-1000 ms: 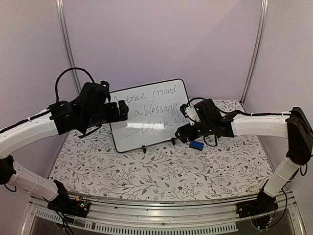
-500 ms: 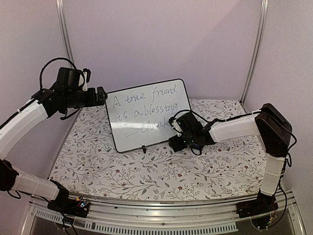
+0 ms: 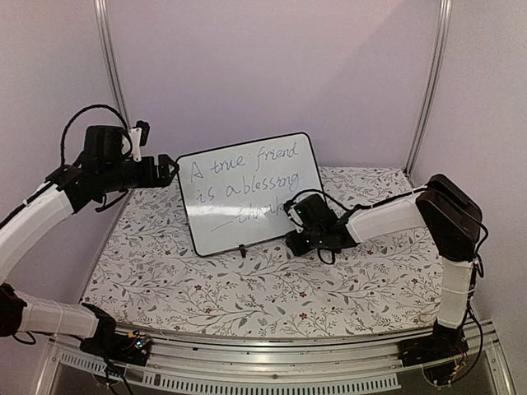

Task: Erase the whiteboard
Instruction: Move the whiteboard to the center of the board.

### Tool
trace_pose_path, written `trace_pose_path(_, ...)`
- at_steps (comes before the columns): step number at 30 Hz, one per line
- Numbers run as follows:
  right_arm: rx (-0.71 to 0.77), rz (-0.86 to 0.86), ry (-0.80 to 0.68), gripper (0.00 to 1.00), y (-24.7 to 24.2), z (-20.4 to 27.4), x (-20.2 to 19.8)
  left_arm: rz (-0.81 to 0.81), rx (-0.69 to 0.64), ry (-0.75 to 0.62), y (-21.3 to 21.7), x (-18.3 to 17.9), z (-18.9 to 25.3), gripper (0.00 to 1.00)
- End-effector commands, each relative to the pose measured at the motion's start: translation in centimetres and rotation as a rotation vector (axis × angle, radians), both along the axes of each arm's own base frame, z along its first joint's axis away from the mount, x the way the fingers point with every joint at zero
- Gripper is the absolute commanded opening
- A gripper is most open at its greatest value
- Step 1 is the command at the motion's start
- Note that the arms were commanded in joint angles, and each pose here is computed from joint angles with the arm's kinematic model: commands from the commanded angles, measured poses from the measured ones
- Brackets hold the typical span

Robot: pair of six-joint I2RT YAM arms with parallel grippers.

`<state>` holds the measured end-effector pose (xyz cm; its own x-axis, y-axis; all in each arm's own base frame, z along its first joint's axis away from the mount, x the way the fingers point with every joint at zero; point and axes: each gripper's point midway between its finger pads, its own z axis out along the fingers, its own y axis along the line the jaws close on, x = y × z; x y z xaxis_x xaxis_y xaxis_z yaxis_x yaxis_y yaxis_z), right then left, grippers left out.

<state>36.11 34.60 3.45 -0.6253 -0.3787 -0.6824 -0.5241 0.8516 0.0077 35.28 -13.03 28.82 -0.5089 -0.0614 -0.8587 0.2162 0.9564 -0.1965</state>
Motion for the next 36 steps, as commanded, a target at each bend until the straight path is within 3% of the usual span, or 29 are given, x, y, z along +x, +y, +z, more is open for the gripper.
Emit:
trace_pose_path(1, 0.028, -0.004, -0.006, 0.45, 0.7, -0.3, 0.3, 0.025, -0.008, -0.068, 1.1, -0.3, 1.4, 1.00)
trace_pose_path(5, 0.031, -0.003, -0.008, 0.38, 0.9, -0.6, 0.4, 0.024, -0.020, -0.078, 1.3, -0.6, 1.7, 1.00)
trace_pose_path(8, 0.033, 0.005, -0.006, 0.26, 1.1, -0.9, 0.4, 0.040, -0.026, -0.076, 1.6, -0.5, 1.7, 1.00)
trace_pose_path(11, 0.029, 0.016, -0.001, 0.08, 1.2, -1.1, 0.3, 0.068, -0.031, -0.069, 2.1, -0.3, 1.6, 1.00)
trace_pose_path(15, 0.032, 0.034, -0.003, 0.00, 1.1, -0.9, -0.1, 0.082, -0.036, -0.069, 2.6, -0.2, 1.7, 1.00)
trace_pose_path(36, 0.043, 0.123, 0.028, 0.00, -2.8, -0.5, -5.5, 0.093, -0.076, -0.148, 3.2, -0.5, 3.0, 1.00)
